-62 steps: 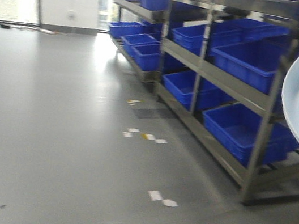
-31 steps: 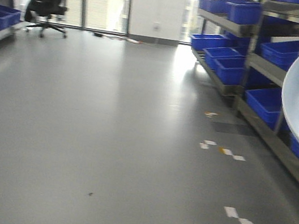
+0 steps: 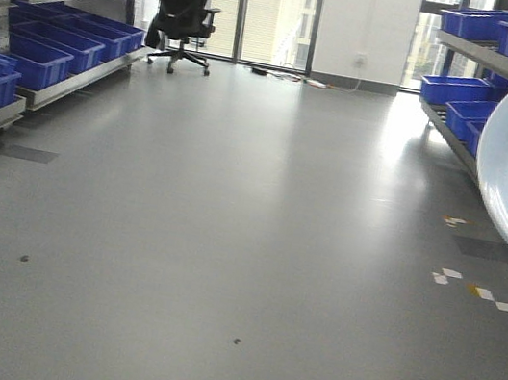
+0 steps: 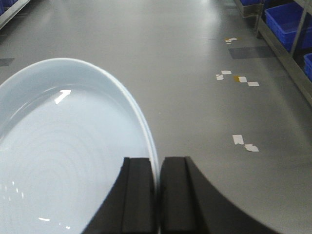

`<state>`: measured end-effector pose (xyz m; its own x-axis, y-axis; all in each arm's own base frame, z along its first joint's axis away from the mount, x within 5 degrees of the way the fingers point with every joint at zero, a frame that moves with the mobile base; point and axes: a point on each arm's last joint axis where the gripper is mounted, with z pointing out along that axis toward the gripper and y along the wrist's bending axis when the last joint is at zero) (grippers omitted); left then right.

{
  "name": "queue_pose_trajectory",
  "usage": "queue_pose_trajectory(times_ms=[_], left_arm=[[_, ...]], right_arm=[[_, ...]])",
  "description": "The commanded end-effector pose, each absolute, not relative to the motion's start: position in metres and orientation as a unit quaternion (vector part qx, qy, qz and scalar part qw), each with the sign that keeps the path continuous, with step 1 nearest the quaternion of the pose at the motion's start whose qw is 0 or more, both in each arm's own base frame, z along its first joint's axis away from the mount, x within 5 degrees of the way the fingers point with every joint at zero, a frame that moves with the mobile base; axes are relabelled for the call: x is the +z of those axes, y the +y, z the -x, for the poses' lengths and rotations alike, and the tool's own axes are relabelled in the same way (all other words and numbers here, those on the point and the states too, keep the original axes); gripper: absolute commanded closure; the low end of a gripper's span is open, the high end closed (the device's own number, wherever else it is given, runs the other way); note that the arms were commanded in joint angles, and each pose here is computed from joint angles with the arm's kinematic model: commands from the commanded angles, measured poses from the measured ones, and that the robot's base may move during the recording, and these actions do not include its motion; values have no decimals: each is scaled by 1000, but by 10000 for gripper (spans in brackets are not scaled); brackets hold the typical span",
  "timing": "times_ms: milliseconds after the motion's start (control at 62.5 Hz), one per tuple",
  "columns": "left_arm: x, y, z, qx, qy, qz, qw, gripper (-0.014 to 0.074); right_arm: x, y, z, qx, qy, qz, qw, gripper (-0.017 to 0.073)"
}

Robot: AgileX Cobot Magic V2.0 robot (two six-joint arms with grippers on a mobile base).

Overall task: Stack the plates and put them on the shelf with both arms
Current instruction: 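Drive the base to the blue-bin shelf carrying the plates in the right gripper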

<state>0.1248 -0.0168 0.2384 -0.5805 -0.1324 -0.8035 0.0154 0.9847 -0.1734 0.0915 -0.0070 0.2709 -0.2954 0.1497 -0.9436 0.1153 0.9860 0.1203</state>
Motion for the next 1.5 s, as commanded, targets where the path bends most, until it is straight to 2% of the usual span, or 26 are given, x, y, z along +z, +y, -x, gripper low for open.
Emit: queue_pose_trajectory(times_ms=[0,1488], left_arm=[[254,-17,-130,-91,859,36,502,497],[254,-17,-130,-91,859,36,502,497]], right_arm=[[291,-7,-94,13,763,-75,641,536],[291,-7,-94,13,763,-75,642,536]])
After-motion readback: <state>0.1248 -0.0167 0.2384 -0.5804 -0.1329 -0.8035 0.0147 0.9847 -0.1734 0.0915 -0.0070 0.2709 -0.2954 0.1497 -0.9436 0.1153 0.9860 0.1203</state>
